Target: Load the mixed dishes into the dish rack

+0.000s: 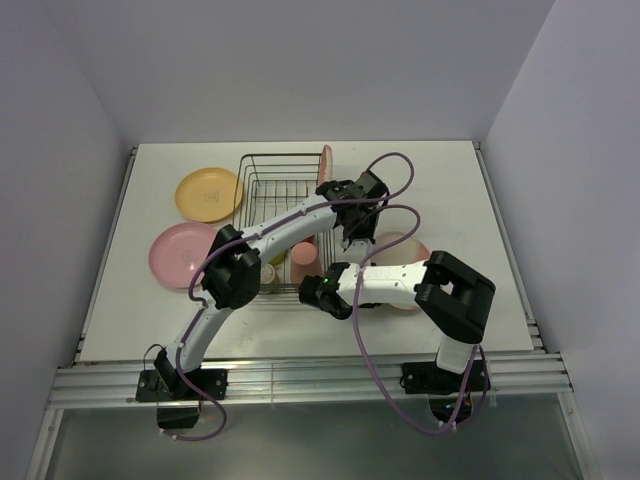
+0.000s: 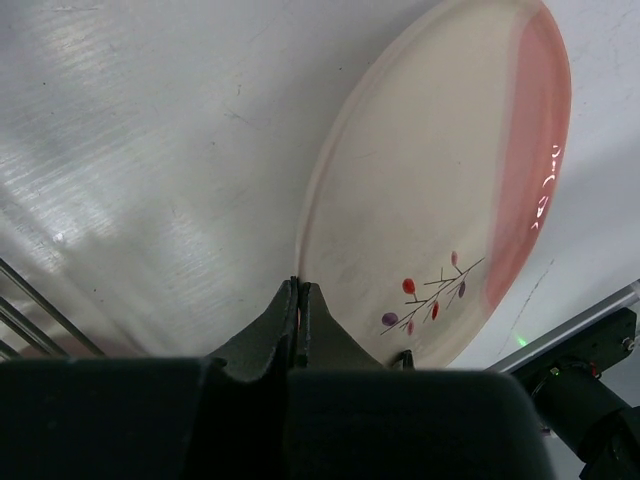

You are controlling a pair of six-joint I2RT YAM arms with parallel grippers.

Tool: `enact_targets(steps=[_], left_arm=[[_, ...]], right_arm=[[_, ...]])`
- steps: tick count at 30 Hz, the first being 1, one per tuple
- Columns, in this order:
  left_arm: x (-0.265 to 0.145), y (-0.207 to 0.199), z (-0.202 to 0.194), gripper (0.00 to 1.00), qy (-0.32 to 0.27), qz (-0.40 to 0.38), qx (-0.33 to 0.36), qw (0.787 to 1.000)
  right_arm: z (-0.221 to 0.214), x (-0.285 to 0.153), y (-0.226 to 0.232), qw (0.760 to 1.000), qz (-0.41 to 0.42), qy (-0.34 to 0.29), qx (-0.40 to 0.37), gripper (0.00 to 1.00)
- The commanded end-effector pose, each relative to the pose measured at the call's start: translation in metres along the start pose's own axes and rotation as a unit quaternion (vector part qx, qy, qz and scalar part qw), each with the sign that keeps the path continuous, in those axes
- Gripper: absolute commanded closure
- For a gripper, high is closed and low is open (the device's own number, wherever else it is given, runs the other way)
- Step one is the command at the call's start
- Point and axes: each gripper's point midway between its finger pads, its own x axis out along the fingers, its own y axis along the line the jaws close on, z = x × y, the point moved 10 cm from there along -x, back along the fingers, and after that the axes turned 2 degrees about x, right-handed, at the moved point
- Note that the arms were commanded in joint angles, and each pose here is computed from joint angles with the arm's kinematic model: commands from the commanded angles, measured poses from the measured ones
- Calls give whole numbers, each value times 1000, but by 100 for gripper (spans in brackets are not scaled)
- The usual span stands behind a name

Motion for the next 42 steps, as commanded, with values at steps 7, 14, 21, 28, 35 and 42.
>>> enact_targets(steps=[7, 14, 21, 28, 35, 42], left_arm=[[-39, -9, 13, 100, -36, -17, 9, 999], [-46, -2, 22, 60, -47, -42, -12, 998], [-49, -4, 27, 2, -54, -51, -16, 997], [-59, 1, 37, 1, -90, -39, -41, 994], [-71, 22, 46, 1, -84, -85, -110, 987], [-68, 22, 42, 1, -7, -188, -173, 967]], right_arm=[[14, -1, -1, 1000, -11, -17, -5, 100], [16, -7, -9, 1000, 14, -18, 4, 100], [22, -15, -20, 999, 36, -20, 16, 100], [21, -18, -25, 998, 53, -16, 23, 100], [22, -27, -34, 994, 101, -13, 40, 100], [27, -34, -49, 991, 120, -24, 49, 100]])
